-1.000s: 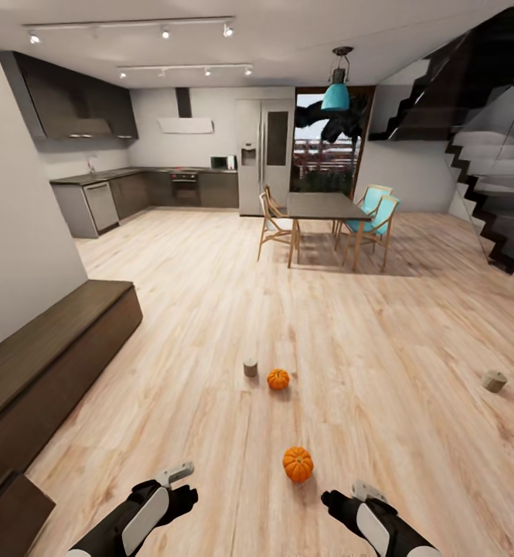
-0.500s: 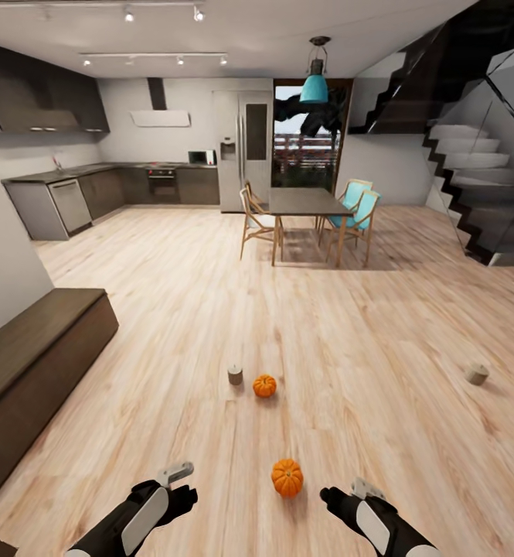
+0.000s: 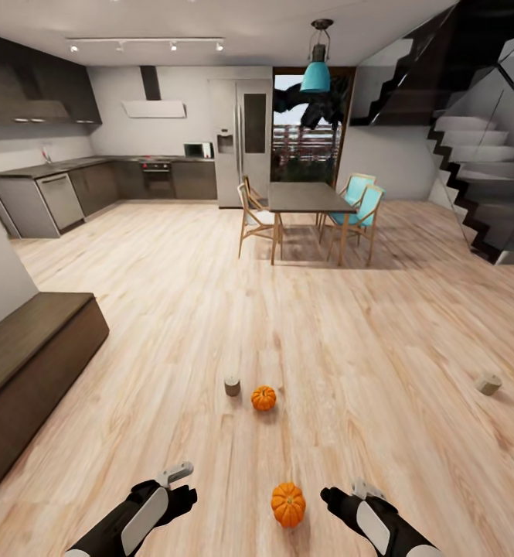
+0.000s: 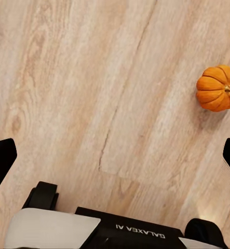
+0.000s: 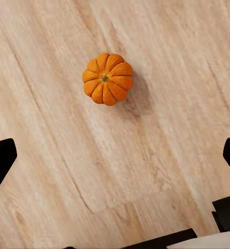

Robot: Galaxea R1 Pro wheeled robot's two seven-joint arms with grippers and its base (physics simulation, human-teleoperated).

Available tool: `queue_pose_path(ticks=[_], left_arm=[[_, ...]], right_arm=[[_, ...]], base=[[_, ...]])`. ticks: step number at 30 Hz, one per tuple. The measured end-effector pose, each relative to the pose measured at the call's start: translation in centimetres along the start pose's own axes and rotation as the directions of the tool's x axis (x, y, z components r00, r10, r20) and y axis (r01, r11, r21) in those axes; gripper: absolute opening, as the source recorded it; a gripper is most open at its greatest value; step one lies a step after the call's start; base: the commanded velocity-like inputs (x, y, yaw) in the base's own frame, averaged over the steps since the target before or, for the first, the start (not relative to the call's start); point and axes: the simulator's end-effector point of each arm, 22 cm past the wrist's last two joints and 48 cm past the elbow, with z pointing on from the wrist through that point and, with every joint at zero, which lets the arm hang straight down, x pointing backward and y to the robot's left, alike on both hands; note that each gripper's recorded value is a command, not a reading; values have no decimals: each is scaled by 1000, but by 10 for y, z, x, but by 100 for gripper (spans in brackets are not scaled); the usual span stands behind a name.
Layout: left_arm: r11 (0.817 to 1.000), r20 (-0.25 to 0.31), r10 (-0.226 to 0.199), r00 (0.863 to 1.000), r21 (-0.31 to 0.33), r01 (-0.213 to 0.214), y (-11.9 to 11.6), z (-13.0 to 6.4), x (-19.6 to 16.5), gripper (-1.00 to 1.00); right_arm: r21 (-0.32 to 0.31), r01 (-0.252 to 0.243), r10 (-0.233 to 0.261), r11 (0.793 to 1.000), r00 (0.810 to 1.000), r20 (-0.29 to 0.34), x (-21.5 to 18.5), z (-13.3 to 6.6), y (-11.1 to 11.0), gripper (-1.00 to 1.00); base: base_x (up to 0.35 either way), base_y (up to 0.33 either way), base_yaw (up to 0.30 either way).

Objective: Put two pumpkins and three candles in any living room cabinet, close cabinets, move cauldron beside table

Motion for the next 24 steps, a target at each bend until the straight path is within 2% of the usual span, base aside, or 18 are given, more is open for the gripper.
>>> queue_pose_path(ticks=[17,24], left_arm=[[1000,-27,-1,1000,-9,0,4,9,11,100],[1000,-35,-1,999,-12,1,5,11,14,100]], right_arm=[[13,0,0,1000,1000,-25,11,7,-6,100],[16,-1,1,1000,1000,-31,14,9,-7,100]], base=[[262,-225,0],[207,-46,0]])
